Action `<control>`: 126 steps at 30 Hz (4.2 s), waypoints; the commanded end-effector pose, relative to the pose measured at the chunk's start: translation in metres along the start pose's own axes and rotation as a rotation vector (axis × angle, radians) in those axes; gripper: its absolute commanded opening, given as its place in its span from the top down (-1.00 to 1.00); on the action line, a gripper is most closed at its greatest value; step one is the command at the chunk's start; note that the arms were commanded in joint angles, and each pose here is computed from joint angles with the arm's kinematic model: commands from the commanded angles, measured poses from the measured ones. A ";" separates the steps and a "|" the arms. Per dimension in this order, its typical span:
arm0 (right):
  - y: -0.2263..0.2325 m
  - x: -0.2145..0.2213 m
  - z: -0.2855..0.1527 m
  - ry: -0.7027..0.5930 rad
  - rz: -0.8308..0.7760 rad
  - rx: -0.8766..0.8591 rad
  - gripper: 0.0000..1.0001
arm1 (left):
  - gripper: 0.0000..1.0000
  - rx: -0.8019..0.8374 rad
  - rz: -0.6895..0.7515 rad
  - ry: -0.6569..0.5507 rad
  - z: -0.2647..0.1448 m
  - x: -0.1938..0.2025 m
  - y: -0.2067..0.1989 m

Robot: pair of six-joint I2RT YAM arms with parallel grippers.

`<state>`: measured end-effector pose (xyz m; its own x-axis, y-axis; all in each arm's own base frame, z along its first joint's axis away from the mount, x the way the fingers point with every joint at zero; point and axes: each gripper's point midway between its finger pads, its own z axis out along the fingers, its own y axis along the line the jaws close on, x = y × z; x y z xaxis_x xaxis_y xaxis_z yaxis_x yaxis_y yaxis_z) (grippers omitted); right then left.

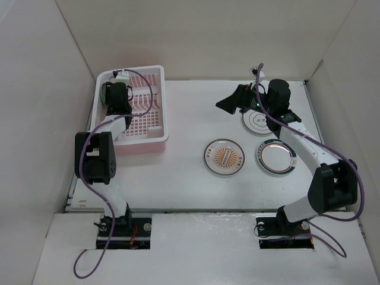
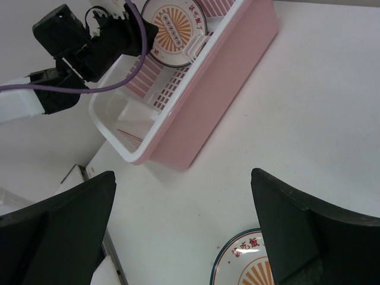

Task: Load the plates into the dish rack

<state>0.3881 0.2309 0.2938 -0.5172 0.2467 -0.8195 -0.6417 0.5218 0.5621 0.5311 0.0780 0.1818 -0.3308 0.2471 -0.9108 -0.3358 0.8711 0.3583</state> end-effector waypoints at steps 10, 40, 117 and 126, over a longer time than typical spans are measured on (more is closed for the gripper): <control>0.027 -0.026 -0.004 -0.055 -0.088 -0.059 -1.00 | 0.17 -0.001 -0.056 -0.050 -0.006 -0.040 0.013; 0.035 -0.026 -0.005 -0.051 -0.095 -0.078 -1.00 | 0.15 0.013 -0.083 0.000 -0.009 -0.031 0.009; -0.341 0.070 -0.154 -0.137 0.511 0.795 -0.78 | -1.00 1.252 -0.605 -0.193 -0.396 -0.209 -0.197; -0.354 0.094 -0.144 -0.099 0.627 0.776 -0.24 | -1.00 1.211 -0.608 -0.201 -0.390 -0.210 -0.192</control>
<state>0.4843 -0.0484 0.0479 -0.5495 0.6860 -0.4770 0.2600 0.6830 0.6826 0.3261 -0.3157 0.3440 -0.3309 -0.2812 -0.9008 0.6042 0.6701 -0.4312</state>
